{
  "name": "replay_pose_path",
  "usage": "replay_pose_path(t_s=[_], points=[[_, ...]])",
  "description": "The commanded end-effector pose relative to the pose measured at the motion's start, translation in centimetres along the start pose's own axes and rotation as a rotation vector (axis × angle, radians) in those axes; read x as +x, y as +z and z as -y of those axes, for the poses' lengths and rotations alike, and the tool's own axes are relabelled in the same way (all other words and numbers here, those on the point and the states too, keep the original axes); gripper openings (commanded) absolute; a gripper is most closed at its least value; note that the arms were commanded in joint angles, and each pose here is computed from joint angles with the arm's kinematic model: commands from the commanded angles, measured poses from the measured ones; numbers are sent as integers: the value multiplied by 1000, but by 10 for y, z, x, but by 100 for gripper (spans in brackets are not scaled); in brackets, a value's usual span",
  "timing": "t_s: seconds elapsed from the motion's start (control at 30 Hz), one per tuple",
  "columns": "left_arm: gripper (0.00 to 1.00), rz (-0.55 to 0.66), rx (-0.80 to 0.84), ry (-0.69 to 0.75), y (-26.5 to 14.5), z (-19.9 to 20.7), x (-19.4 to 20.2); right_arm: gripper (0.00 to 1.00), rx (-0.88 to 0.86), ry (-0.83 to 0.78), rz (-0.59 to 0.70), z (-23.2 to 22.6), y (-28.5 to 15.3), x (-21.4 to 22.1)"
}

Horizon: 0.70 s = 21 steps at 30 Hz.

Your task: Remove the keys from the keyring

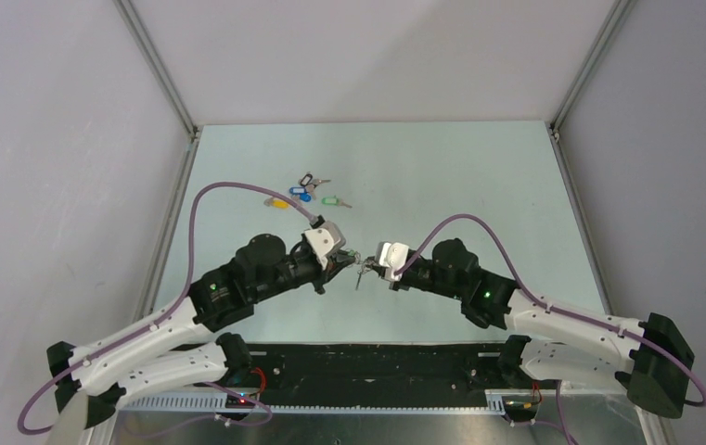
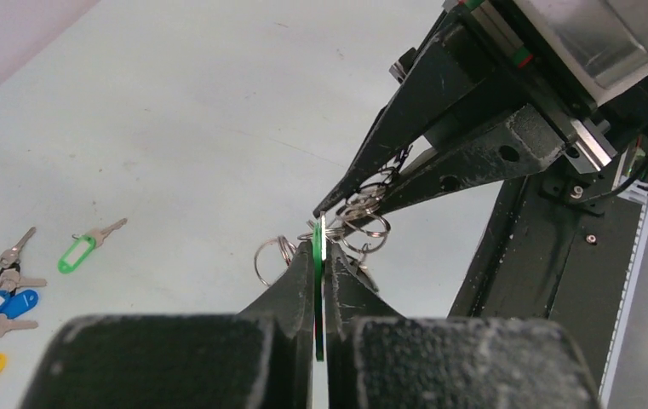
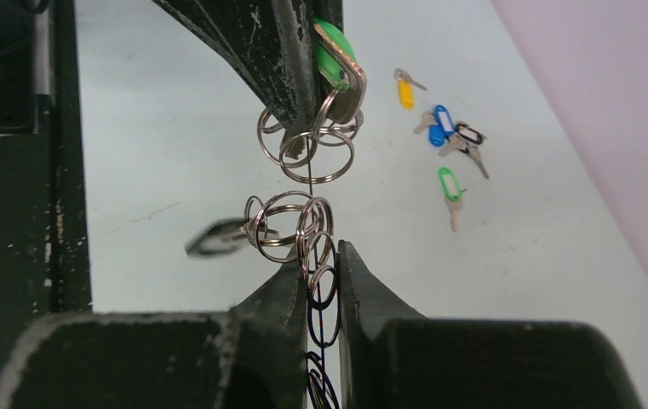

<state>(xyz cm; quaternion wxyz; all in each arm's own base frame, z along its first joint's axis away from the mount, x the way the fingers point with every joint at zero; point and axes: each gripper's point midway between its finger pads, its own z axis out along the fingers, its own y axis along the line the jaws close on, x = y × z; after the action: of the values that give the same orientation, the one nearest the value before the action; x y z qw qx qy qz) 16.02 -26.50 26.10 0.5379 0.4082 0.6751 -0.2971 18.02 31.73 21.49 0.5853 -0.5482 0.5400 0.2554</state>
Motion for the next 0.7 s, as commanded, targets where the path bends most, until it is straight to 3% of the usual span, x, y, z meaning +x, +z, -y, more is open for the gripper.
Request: replay_pose_path(t_s=[0.0,0.1,0.13,0.2,0.4,0.53,0.67], points=[[0,128,-47,-63,-4,-6,-31,0,184,-66,49,43,-8,-35],[10,223,-82,-124,-8,-11,-44,0,274,-144,23,64,-15,-43],[24,228,-77,-150,-6,-10,-40,0,292,-162,29,68,-18,-46],[39,286,-61,-175,-9,-7,-49,0,337,-224,40,78,-24,-55],[68,356,-24,-180,-14,-1,-57,0,392,-419,87,97,-38,-90],[81,369,-10,-160,-11,1,-59,0,392,-495,107,103,-42,-109],[83,401,0,-132,-6,2,-62,0,402,-545,129,109,-45,-124]])
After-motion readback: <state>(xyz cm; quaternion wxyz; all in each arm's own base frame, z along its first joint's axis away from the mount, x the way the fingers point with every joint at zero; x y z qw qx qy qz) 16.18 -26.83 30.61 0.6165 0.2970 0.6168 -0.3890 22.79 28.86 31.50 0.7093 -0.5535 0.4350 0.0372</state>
